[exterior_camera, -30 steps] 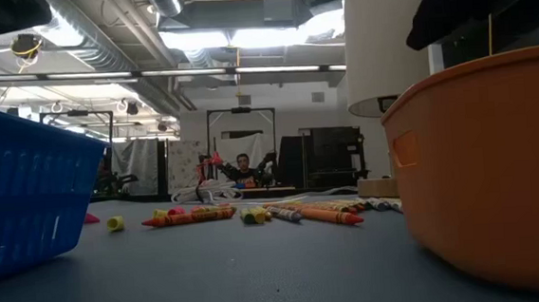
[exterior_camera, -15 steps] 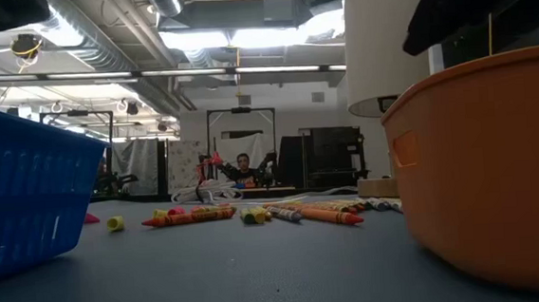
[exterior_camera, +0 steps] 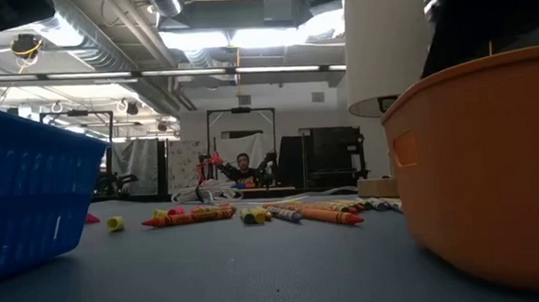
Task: Sort crayons
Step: Put the gray crayon into the blue bin, then put the orange crayon into the green bin
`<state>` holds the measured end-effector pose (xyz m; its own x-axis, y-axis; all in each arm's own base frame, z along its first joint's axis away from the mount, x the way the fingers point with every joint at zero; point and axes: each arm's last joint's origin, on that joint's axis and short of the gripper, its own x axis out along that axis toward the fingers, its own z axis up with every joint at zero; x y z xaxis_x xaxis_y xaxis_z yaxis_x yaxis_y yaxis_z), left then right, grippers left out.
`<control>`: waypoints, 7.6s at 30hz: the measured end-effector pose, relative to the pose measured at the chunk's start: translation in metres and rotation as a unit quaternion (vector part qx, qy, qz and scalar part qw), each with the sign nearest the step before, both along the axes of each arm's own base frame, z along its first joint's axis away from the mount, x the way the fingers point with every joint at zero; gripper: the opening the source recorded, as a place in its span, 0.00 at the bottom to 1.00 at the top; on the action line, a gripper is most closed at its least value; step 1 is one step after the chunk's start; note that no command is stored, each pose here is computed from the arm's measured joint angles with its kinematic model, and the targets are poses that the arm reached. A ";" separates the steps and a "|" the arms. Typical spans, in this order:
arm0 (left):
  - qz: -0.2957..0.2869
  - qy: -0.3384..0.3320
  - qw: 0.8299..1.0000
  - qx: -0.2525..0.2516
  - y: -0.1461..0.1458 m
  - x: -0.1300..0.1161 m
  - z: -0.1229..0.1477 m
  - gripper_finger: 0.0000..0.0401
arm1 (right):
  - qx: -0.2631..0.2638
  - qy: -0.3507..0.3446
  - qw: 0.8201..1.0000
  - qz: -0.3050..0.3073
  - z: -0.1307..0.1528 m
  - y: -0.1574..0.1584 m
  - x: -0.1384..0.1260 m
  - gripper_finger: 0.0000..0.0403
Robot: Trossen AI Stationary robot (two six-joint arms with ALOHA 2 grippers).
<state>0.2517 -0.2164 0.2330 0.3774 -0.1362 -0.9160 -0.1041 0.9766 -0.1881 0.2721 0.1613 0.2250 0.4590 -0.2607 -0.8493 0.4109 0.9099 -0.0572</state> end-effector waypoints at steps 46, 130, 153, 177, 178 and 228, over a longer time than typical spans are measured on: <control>0.010 -0.021 0.999 0.026 0.002 0.001 0.000 0.24 | 0.048 0.080 0.993 -0.078 -0.079 -0.072 -0.007 0.31; 0.001 -0.125 0.992 0.010 0.049 -0.046 0.085 0.24 | 0.186 -0.361 0.882 0.238 -0.041 0.001 0.160 0.04; -0.004 -0.184 0.983 -0.007 0.069 -0.066 0.114 0.24 | 0.276 -0.338 0.843 0.315 -0.063 0.005 0.215 0.11; -0.003 -0.184 0.983 -0.008 0.069 -0.066 0.114 0.24 | 0.250 -0.241 0.881 0.320 0.007 -0.033 0.186 0.25; -0.003 -0.184 0.983 -0.009 0.069 -0.066 0.114 0.24 | 0.237 -0.230 0.889 0.318 0.016 -0.036 0.180 0.25; 0.181 0.054 0.979 0.072 0.109 0.085 -0.059 0.24 | -0.081 0.152 0.982 0.083 0.004 -0.031 -0.039 0.25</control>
